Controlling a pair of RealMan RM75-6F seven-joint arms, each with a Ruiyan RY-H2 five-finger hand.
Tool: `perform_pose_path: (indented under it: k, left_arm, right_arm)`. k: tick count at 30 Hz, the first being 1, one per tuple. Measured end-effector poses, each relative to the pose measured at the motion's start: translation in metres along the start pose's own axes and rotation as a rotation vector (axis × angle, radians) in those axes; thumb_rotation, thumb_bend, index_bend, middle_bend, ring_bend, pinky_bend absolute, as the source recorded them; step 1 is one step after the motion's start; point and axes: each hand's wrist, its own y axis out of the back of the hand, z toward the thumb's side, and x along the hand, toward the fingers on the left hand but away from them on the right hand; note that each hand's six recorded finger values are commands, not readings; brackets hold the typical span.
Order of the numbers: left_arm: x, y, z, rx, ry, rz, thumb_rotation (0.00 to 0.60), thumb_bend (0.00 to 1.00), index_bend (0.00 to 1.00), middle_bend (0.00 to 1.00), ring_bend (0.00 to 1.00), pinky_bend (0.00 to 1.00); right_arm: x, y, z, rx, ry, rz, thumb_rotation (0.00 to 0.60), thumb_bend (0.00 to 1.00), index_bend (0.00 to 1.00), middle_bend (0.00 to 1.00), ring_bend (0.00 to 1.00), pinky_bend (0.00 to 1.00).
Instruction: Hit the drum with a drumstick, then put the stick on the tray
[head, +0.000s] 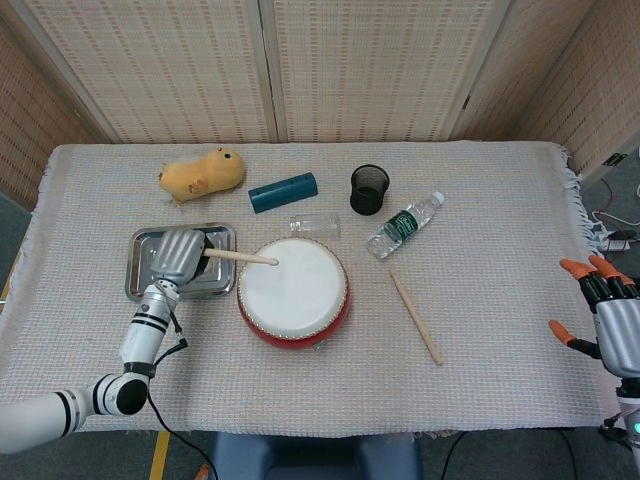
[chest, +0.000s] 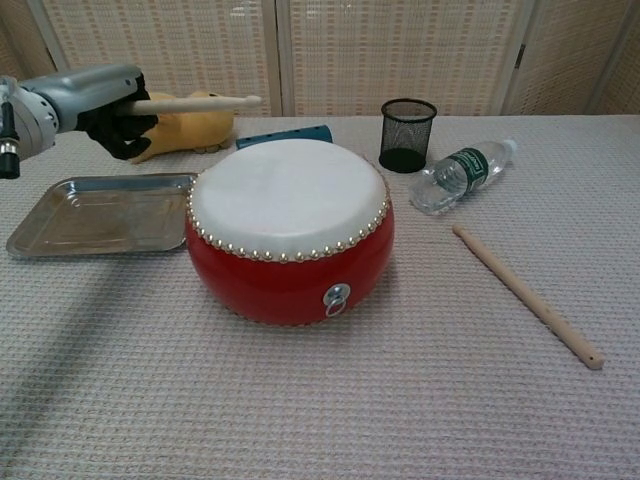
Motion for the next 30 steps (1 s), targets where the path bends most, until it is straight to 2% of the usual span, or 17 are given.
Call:
perform_pose_path:
  k: [4,8,11,13,15,20,23,25,30]
  left_arm:
    - [0.001,-0.009,-0.001,0.079,-0.009,-0.03,0.6,0.74,1.0,1.0,1.0,1.0]
    - [0.003,-0.024,-0.006,0.293,-0.02,-0.055,0.6,0.74,1.0,1.0,1.0,1.0]
    - [0.003,-0.029,-0.009,0.397,-0.022,-0.063,0.6,0.74,1.0,1.0,1.0,1.0]
    - [0.003,-0.028,-0.008,0.391,-0.019,-0.058,0.6,0.74,1.0,1.0,1.0,1.0]
    - [0.002,-0.023,-0.007,0.329,-0.011,-0.044,0.6,0.73,1.0,1.0,1.0,1.0]
    - [0.002,-0.005,-0.003,0.06,0.006,0.018,0.6,0.73,1.0,1.0,1.0,1.0]
    - [0.001,-0.001,-0.003,-0.027,0.001,0.028,0.6,0.73,1.0,1.0,1.0,1.0]
    - [0.001,-0.002,-0.002,-0.018,-0.005,0.027,0.6,0.73,1.0,1.0,1.0,1.0]
    - [0.002,-0.018,-0.006,0.176,-0.023,-0.016,0.6,0.73,1.0,1.0,1.0,1.0]
  right_arm:
    - [-0.001,-0.001,-0.001,0.0,-0.003,0.001,0.6,0.18,0.17,0.21,0.08,0.22]
    - [-0.001,0.0,-0.001,0.003,-0.001,0.001,0.6,0.18,0.17,0.21,0.08,0.22]
    - [-0.001,0.001,-0.001,0.001,-0.001,-0.002,0.6,0.18,0.17,0.21,0.08,0.22]
    - [-0.001,0.0,-0.001,0.001,-0.002,0.0,0.6,0.18,0.17,0.21,0.08,0.22]
    - [-0.001,0.0,-0.001,0.0,-0.001,0.0,0.6,0.18,0.17,0.21,0.08,0.22]
    - [0.0,0.0,0.0,0.0,-0.001,-0.002,0.6,0.18,0.17,0.21,0.08,0.22]
    - [0.0,0.0,-0.001,-0.001,-0.004,0.0,0.6,0.18,0.17,0.21,0.08,0.22]
    - [0.0,-0.001,-0.002,-0.001,-0.005,0.001,0.6,0.18,0.17,0.21,0.08,0.22]
    - [0.0,0.0,-0.002,0.002,-0.005,0.001,0.6,0.18,0.17,0.21,0.08,0.22]
